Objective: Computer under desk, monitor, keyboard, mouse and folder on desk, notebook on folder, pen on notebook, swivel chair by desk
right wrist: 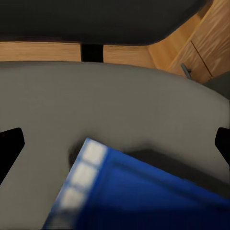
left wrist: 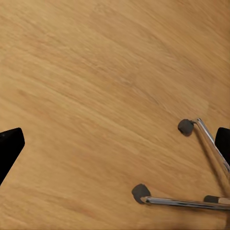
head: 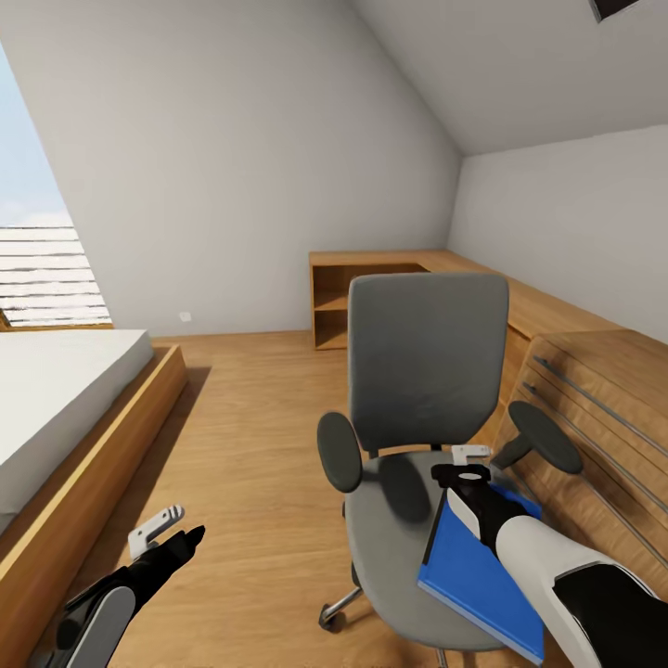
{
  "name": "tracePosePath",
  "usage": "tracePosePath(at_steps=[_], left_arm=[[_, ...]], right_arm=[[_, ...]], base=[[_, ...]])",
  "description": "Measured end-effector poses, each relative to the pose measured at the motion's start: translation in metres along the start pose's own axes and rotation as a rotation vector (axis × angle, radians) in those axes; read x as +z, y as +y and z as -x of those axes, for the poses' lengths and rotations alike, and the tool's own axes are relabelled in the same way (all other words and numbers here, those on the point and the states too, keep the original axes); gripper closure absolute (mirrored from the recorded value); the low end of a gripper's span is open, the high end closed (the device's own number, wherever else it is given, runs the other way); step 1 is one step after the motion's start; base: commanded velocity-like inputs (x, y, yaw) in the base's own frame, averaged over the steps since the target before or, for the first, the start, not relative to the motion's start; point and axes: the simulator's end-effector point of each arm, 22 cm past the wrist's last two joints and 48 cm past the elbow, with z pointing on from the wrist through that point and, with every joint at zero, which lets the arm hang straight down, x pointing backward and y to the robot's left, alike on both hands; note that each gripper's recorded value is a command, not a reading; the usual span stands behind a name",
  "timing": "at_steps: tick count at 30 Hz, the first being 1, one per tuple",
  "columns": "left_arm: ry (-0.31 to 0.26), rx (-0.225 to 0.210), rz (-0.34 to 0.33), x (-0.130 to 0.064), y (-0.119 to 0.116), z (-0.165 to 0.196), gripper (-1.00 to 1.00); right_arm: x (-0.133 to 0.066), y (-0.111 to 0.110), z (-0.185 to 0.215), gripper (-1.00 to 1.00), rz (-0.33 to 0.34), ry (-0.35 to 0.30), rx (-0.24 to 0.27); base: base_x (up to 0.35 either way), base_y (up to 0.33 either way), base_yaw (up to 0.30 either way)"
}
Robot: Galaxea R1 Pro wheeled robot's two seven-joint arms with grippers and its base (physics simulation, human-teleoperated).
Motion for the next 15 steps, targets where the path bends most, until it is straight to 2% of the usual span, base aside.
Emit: tracePosePath(at_steps=[6, 15], left_arm=[[0.000, 0.000, 0.000, 0.0072, 0.0055, -0.0095, -1.00], [0.001, 0.000, 0.000, 0.0074, 0.0058, -0.0098, -1.00]], right_arm=[[0.0057, 0.0022, -0.0115, -1.00, 0.000, 0.000, 0.000], [0.0057, 0.0023, -0.0115, -1.00, 0.000, -0.001, 0.000]], base=[[0.000, 0.000, 0.000], [0.000, 0.000, 0.000]])
